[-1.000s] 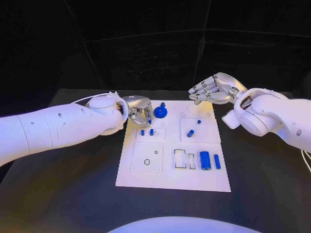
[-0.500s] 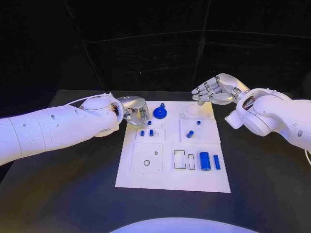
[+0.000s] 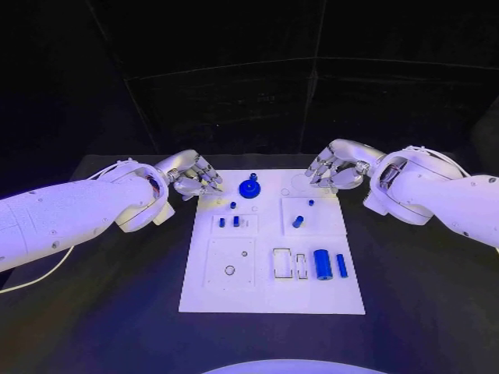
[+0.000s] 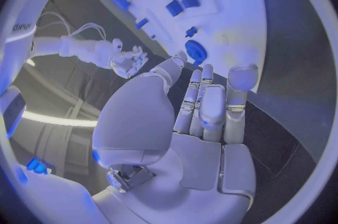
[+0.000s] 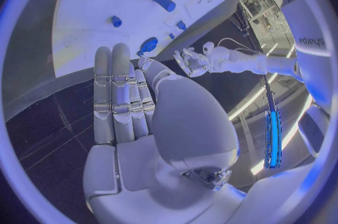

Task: Assemble the parts on the task board

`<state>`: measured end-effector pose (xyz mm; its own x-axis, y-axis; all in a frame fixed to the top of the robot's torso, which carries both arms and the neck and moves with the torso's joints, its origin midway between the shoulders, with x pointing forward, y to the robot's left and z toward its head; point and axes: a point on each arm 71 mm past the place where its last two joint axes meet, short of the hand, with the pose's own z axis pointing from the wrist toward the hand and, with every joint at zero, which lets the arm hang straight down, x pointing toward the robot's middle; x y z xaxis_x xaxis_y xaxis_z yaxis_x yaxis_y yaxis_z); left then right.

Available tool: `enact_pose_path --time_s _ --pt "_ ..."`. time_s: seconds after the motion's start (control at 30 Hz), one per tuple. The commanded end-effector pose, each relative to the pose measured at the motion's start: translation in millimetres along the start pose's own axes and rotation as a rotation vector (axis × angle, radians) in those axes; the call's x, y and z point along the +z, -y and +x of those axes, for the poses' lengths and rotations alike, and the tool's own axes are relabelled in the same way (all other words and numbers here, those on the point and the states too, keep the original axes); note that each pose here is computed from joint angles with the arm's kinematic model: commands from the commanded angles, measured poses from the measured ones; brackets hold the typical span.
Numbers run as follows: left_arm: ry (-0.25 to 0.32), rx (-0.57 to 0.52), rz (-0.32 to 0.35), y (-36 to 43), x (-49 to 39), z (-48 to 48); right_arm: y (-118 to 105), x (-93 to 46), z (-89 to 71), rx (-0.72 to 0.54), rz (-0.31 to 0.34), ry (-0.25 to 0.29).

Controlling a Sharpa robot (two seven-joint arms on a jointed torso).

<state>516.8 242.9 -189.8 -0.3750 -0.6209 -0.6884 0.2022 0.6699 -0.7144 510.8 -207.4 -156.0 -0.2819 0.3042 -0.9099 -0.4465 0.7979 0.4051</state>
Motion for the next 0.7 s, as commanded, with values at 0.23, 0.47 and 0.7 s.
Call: enact_pose_path --time_s 0.23,0.47,0.7 --pt "0.138 -0.713 0.16 7.4 -9.1 -13.4 -5 2.1 13.4 -0.399 0.018 -0.023" --pt "0.137 -0.77 0.189 11.5 -12.3 -11.0 -6 2.4 20.6 -0.44 0.025 -0.06" --pt "0.131 -0.785 0.199 14.0 -14.5 -8.4 -8 2.1 28.4 -0.445 0.018 -0.1"
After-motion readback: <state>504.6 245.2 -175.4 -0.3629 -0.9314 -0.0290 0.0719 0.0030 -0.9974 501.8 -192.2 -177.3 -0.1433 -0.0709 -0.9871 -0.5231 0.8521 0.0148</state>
